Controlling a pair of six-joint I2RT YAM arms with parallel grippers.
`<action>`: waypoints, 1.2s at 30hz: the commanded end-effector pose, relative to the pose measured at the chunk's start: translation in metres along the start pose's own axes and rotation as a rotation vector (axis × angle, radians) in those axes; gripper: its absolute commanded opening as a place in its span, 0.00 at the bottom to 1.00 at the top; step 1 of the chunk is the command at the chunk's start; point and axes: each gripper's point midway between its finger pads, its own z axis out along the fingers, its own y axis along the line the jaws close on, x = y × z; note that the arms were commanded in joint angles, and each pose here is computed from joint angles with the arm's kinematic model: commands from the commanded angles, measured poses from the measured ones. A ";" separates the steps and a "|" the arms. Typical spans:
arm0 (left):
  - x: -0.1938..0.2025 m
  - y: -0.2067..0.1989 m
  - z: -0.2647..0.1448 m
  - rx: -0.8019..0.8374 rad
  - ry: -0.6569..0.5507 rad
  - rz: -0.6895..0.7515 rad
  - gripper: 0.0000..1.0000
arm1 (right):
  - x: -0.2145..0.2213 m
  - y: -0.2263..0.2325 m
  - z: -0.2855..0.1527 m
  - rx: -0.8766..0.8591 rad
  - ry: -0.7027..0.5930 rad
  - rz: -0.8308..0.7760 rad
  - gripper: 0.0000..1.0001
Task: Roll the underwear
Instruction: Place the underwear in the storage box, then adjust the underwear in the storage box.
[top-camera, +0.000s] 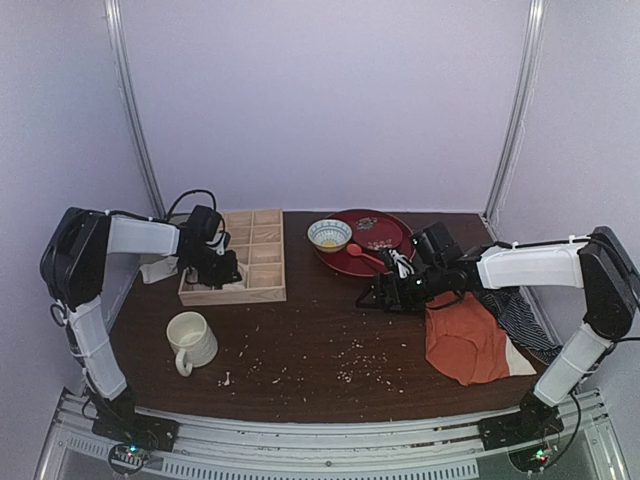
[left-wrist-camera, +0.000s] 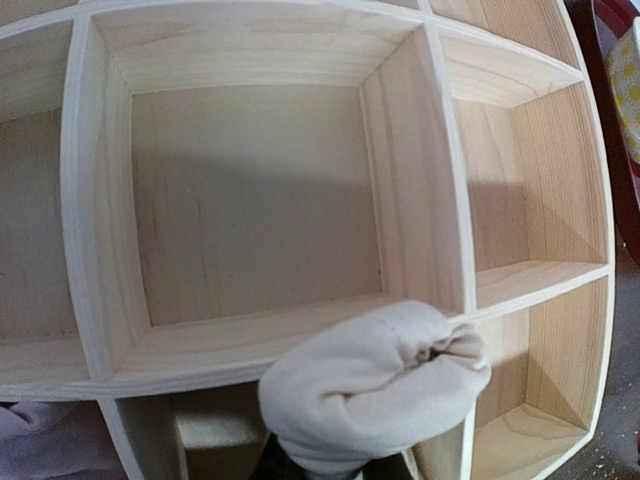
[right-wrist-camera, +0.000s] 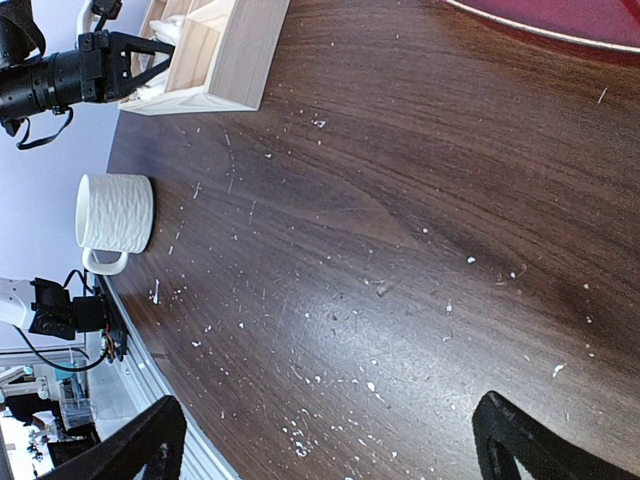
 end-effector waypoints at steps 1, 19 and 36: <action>0.058 0.048 0.007 -0.194 0.185 -0.045 0.11 | -0.001 0.003 -0.009 -0.006 -0.012 -0.001 1.00; 0.000 -0.001 -0.062 -0.070 0.055 -0.032 0.45 | 0.000 0.004 -0.010 -0.014 -0.020 0.001 1.00; -0.019 -0.007 -0.052 -0.067 0.029 -0.028 0.22 | 0.002 0.002 -0.010 -0.011 -0.016 0.005 1.00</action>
